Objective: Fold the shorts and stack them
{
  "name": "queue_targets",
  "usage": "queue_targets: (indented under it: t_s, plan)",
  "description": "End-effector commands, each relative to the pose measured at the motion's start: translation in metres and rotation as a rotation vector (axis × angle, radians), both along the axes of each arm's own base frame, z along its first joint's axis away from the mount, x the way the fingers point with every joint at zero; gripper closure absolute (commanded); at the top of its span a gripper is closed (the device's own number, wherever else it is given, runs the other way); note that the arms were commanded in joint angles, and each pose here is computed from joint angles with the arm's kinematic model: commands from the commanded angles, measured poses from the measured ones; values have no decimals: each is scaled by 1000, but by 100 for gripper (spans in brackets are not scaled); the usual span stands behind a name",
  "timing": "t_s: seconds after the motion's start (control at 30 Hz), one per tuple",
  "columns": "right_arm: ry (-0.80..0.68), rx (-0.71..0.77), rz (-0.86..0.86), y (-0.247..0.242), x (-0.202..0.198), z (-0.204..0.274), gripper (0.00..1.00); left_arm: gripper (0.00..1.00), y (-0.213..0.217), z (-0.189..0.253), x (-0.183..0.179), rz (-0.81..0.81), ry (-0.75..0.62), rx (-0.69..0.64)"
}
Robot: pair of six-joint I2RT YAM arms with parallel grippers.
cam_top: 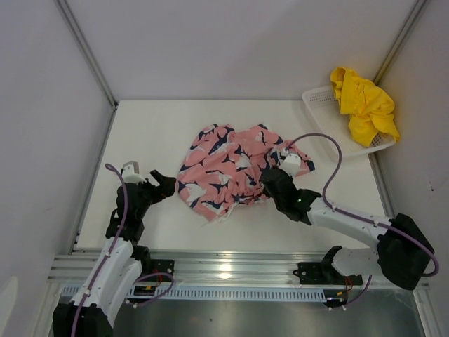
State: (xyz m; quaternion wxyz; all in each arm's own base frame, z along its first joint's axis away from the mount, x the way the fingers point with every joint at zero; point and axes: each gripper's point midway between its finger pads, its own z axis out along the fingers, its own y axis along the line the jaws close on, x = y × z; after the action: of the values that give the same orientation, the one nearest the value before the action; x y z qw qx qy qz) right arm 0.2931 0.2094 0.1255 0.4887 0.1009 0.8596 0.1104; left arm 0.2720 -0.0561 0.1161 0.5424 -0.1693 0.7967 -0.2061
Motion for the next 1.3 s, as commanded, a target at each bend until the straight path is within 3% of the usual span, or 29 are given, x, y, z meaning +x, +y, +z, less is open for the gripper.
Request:
queue_targets:
  t_s: [0.0, 0.03, 0.1, 0.17, 0.27, 0.3, 0.43, 0.57, 0.73, 0.9, 1.27]
  plan:
    - [42, 14, -60, -24, -22, -16, 61, 1, -5, 26, 7, -22, -71, -8]
    - [44, 16, -50, -27, -27, -13, 26, 1, -4, 26, 8, -21, -70, -8]
    - [76, -53, -6, -32, -40, -16, 19, 1, -4, 25, 8, -19, -68, -8]
    - [58, -115, 25, -37, -46, -7, 19, 1, -4, 25, 8, -19, -67, -6]
    - [-16, -111, 212, -5, -57, 19, 26, 1, -4, 26, 8, -17, -70, -4]
    - [-50, -168, 330, 7, -63, 24, 31, 1, -3, 25, 8, -16, -69, -3]
    - [-125, -232, 503, 44, -74, 54, 35, 1, -2, 25, 8, -11, -66, 3]
    - [-132, -309, 739, 93, -92, 56, 36, 1, -1, 26, 8, -6, -70, 6]
    - [-89, -622, 1043, 141, -121, 5, 35, 1, -2, 25, 8, -10, -68, 4]
    - [-71, -700, 1154, 165, -126, -29, 38, 1, -4, 23, 8, -18, -60, -1]
    - [-95, -659, 1295, 200, -136, -59, 39, 1, 5, 18, 9, 49, -28, -25]
